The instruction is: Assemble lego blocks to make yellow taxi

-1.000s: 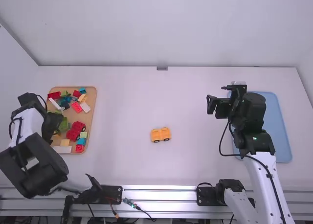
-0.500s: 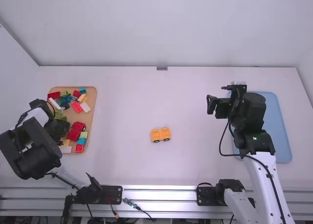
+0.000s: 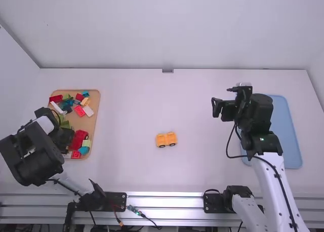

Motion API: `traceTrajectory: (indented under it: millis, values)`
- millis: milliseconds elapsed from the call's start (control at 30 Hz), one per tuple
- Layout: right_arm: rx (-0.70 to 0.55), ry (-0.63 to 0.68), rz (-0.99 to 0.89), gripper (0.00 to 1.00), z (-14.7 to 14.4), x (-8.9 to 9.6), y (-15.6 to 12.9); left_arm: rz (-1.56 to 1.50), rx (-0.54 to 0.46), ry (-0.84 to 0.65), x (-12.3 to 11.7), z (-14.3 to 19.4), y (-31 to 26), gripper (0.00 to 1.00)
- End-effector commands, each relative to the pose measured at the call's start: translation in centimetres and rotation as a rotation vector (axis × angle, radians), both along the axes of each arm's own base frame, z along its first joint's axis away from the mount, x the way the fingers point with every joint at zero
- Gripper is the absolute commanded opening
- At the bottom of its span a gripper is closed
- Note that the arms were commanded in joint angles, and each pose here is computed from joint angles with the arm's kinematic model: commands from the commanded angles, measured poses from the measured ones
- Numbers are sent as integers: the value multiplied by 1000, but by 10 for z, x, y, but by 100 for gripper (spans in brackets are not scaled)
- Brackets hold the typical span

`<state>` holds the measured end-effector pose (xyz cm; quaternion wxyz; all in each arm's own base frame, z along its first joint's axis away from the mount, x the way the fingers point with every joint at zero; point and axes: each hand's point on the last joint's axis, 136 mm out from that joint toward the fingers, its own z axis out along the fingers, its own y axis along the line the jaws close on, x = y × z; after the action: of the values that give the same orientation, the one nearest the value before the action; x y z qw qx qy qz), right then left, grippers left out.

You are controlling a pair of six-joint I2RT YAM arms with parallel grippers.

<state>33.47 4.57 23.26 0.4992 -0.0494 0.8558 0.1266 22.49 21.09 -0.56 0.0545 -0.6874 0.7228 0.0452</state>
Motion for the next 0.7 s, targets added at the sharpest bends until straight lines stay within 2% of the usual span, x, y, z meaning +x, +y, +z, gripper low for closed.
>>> traceTrajectory:
  millis: [0, 400, 500, 567, 667]
  values:
    - [0, -40, 14, 99, 18, 3, 2, 2, -2, 10, -3, -2, -1, 63]
    - [-9, -42, 20, 99, 18, 4, 2, 14, 39, -7, 2, 4, 11, 64]
    - [-9, -42, 20, 99, 18, 4, 2, 13, 53, -20, 7, 6, 15, 62]
    - [-9, -42, 19, 99, 17, 4, 2, 16, 72, -20, 7, 6, 18, 55]
    - [-9, -42, 20, 99, 17, 4, 2, 18, 85, -26, 8, 6, 20, 55]
